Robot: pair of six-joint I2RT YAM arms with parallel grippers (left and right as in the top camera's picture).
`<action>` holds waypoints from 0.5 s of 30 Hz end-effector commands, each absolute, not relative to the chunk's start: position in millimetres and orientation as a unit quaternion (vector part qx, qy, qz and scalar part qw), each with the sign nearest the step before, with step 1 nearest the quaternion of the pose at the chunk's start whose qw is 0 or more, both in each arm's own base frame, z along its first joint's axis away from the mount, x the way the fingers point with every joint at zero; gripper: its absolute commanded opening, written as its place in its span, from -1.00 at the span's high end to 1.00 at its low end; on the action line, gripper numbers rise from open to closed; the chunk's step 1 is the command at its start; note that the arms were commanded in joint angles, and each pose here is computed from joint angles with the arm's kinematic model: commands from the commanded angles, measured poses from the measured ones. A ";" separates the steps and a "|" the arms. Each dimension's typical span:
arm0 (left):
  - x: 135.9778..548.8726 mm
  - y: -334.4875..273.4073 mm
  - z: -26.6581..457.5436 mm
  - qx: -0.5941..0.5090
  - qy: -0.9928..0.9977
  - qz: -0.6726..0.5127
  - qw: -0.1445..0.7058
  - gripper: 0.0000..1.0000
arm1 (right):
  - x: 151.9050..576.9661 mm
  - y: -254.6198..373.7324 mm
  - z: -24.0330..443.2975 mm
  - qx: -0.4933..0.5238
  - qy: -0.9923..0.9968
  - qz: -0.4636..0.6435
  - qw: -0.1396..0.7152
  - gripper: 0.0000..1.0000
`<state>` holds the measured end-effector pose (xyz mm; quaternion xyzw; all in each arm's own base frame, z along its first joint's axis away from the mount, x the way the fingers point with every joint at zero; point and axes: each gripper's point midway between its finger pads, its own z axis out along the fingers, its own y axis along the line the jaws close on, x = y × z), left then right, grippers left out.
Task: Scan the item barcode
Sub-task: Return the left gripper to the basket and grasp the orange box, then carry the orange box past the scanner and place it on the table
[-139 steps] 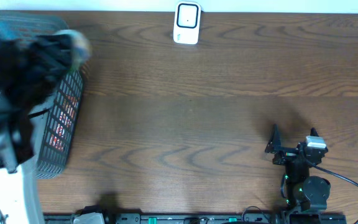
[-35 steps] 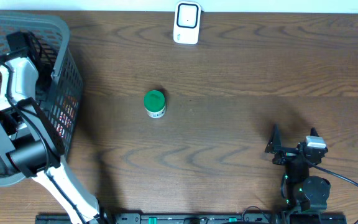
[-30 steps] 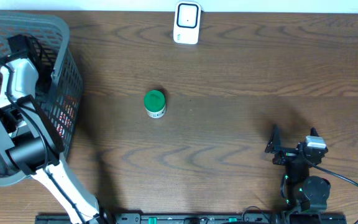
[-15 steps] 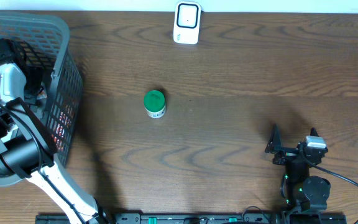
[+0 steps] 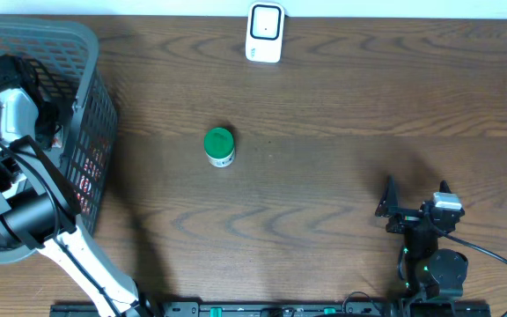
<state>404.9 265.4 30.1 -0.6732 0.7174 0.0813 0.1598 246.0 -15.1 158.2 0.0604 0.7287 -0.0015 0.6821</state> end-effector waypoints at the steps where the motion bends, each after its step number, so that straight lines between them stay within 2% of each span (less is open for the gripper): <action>1: 397.6 260.2 23.0 -0.670 0.728 0.071 0.128 -0.03 | 245.8 -14.4 157.8 0.055 0.729 -0.005 0.682 -0.99; 5: 398.9 266.3 83.8 -0.673 0.716 0.058 0.175 -0.03 | 245.8 -14.4 157.8 0.055 0.729 -0.005 0.682 -0.99; 9: 394.2 263.0 184.0 -0.668 0.695 0.018 0.265 -0.03 | 245.8 -14.4 157.8 0.055 0.729 -0.005 0.682 -0.98; 15: 371.6 197.2 338.4 -0.597 0.679 -0.124 0.408 -0.03 | 245.8 -14.4 157.8 0.055 0.729 -0.005 0.682 -0.98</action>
